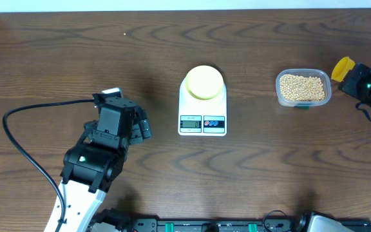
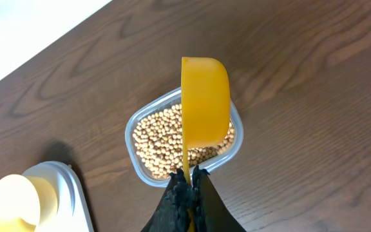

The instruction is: Scoop item into bowl and weigh 50g on scale

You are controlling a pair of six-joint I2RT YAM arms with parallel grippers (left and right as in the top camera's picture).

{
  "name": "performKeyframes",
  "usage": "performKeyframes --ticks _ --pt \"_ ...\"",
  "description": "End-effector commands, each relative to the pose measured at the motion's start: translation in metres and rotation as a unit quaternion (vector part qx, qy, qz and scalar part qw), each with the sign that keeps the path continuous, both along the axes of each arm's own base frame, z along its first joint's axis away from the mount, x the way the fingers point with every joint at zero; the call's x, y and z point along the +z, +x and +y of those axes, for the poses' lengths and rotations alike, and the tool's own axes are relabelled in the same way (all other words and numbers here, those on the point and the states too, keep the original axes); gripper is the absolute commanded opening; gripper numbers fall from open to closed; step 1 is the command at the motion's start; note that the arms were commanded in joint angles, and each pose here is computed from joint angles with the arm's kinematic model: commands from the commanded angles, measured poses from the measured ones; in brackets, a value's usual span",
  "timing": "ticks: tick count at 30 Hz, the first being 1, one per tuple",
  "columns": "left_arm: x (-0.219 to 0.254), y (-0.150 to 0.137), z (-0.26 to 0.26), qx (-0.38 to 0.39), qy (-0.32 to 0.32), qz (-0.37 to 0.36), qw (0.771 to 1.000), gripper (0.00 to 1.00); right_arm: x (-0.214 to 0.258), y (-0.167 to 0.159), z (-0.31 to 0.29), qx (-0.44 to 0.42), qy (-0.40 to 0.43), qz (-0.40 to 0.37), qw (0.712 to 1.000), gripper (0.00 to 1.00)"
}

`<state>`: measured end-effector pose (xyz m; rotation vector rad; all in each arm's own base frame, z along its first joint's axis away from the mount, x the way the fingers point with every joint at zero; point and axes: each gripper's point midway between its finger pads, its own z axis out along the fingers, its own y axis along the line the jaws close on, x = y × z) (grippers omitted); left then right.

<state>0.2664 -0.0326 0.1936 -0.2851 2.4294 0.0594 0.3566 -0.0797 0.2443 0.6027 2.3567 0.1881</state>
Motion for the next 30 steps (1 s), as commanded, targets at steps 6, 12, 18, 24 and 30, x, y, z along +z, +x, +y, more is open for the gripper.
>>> performKeyframes --ticks 6,12,18,24,30 --pt "-0.001 -0.001 0.003 0.003 0.007 0.003 1.000 0.98 0.001 0.002 0.017 0.026 0.047 -0.007 0.999 0.01" --pt "-0.001 -0.001 0.003 0.003 0.007 0.003 1.000 0.98 0.010 0.011 0.018 0.026 0.052 -0.033 0.998 0.01" --pt "-0.001 -0.001 0.003 0.003 0.007 0.003 1.000 0.98 0.020 0.022 0.014 0.019 0.050 -0.063 0.997 0.01" --pt "-0.001 -0.001 0.003 0.003 0.007 0.003 1.000 0.98 0.020 0.021 0.023 0.035 0.069 -0.063 0.995 0.01" --pt "-0.001 0.000 0.003 0.003 0.006 0.000 1.000 0.98 0.019 0.019 0.030 0.047 0.085 -0.059 0.994 0.01"
